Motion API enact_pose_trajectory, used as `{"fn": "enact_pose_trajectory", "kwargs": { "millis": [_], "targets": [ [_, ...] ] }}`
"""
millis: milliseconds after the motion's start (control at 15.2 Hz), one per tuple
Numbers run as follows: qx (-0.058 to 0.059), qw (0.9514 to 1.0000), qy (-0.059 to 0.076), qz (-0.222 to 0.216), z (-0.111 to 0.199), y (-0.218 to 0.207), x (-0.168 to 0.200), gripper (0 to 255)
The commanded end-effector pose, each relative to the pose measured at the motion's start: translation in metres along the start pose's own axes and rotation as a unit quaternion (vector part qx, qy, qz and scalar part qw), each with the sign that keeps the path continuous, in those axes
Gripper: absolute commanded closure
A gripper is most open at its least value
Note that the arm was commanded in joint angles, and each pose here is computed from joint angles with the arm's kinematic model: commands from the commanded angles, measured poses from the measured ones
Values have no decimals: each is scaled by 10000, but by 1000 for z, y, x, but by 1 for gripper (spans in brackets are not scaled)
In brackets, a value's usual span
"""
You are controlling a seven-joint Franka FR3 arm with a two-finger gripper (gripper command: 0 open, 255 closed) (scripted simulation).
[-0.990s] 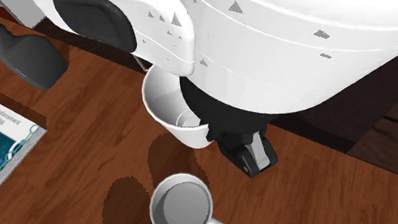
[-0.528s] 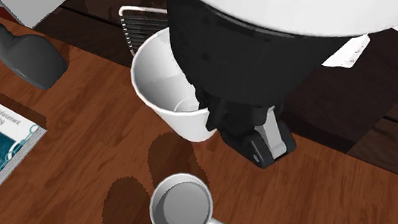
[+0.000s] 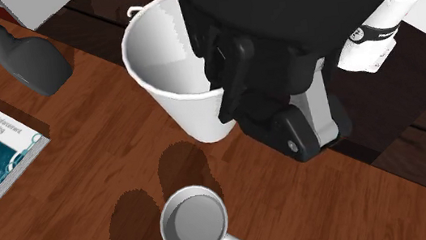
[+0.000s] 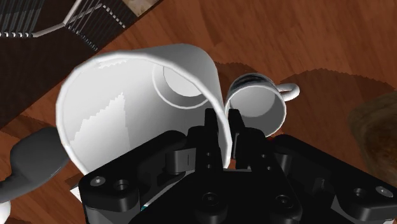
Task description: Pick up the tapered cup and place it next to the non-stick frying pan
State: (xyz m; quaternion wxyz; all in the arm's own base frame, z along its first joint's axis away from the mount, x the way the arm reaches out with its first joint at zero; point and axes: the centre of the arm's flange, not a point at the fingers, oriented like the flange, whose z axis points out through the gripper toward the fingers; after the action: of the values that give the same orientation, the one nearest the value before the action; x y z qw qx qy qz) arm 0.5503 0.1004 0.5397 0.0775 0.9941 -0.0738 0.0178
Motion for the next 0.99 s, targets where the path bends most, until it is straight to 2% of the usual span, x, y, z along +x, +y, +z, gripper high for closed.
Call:
{"fn": "enact_pose_trajectory", "kwargs": {
  "millis": [0, 726, 924],
  "targets": [
    [0, 10000, 0, 0, -11, 2, 0, 255],
    [0, 10000, 0, 0, -66, 10, 2, 255],
    [0, 10000, 0, 0, -72, -20, -23, 255]
  ]
}}
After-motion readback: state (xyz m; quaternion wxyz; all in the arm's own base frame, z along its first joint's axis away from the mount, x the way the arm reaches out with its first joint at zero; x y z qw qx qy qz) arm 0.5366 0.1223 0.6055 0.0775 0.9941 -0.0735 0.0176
